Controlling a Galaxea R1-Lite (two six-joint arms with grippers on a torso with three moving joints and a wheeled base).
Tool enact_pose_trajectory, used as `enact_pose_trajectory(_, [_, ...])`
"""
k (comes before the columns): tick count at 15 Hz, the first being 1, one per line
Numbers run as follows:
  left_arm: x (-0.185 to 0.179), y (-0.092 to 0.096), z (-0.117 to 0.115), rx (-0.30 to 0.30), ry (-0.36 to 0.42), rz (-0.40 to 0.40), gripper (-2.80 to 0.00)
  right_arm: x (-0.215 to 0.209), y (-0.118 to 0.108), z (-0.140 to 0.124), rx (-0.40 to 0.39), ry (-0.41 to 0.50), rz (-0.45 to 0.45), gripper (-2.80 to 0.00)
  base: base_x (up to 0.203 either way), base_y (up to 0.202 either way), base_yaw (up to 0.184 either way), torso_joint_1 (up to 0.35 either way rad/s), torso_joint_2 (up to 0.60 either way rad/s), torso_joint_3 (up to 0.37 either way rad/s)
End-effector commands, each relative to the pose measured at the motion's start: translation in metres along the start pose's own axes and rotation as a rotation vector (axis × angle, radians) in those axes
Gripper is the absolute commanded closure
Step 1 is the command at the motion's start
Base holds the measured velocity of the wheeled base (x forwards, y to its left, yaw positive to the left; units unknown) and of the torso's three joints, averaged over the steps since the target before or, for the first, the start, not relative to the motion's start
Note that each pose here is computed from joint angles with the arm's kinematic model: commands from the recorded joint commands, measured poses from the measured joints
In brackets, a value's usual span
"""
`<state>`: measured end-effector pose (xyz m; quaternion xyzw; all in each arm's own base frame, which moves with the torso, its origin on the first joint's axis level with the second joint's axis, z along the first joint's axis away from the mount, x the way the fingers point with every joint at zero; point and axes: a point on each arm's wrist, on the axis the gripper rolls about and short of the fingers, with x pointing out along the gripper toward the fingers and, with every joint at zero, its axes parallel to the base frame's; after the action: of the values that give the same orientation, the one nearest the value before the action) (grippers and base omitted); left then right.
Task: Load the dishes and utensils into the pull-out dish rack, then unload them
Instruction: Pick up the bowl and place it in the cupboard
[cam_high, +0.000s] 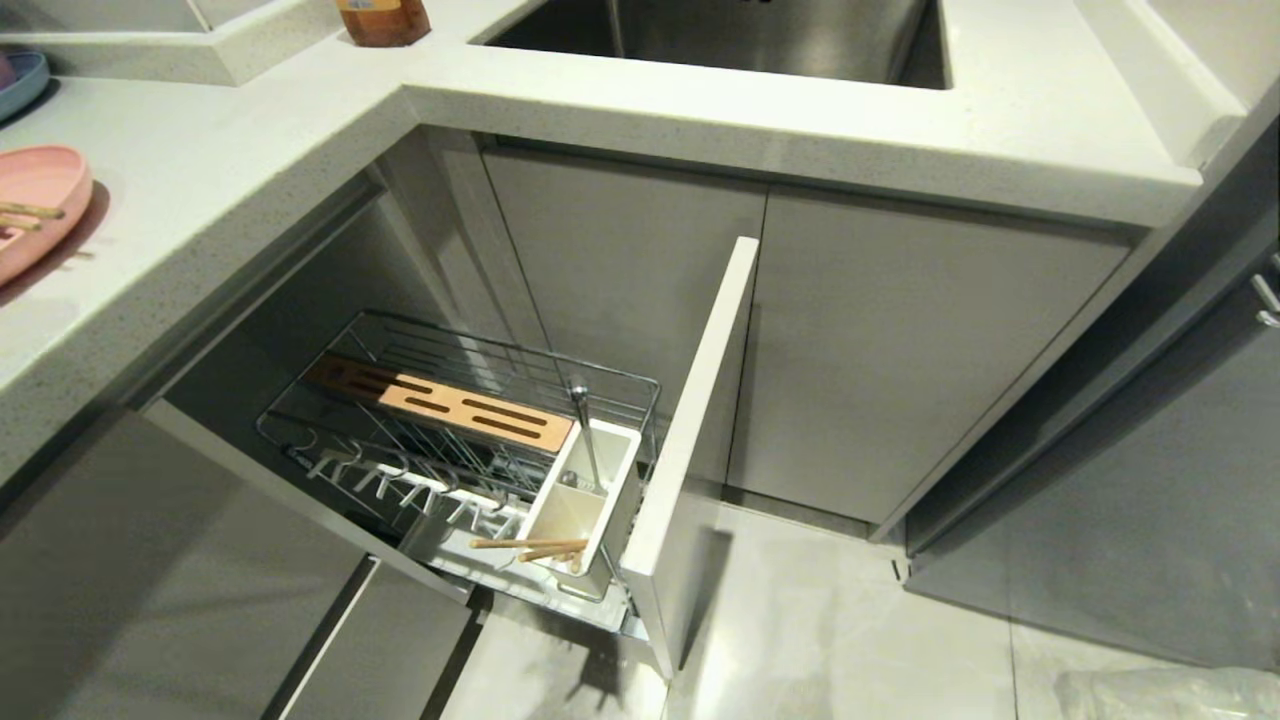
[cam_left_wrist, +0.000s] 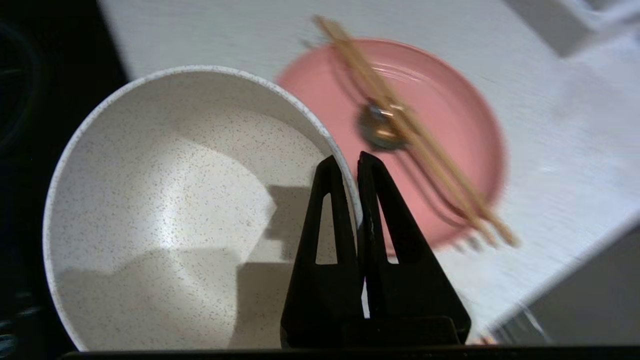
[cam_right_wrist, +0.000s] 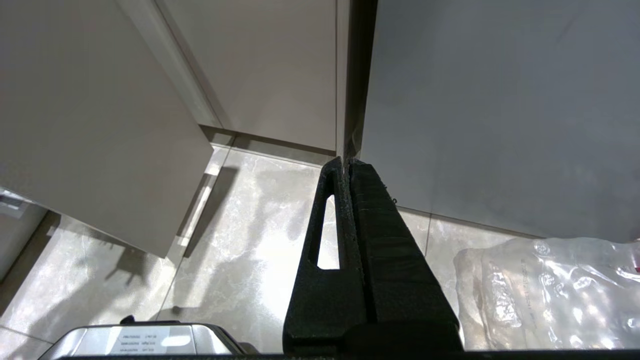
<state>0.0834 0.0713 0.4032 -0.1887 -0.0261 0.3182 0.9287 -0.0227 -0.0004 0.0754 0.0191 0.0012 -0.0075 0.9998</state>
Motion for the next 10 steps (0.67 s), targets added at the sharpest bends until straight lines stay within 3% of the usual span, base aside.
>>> enact_pose_trajectory(1, [-0.015,-0.013,0.002,-0.004,-0.006,-0.106,0.0,0.0,0.0,-0.001,0.0,0.002,-0.001,0.0,0.0,0.0,0.0,0.0,0.0,0.0])
enact_pose_trajectory(5, [-0.035,-0.036,0.0,-0.065,0.03,-0.33,0.0,0.0,0.0,-0.001,0.0,0.002,0.001,0.0,0.0,0.0,0.0,0.0,0.0,0.0])
enact_pose_trajectory(10, [-0.049,-0.06,0.006,-0.321,0.026,-0.674,0.0,0.0,0.0,-0.001,0.0,0.002,0.001,0.0,0.0,0.0,0.0,0.0,0.0,0.0])
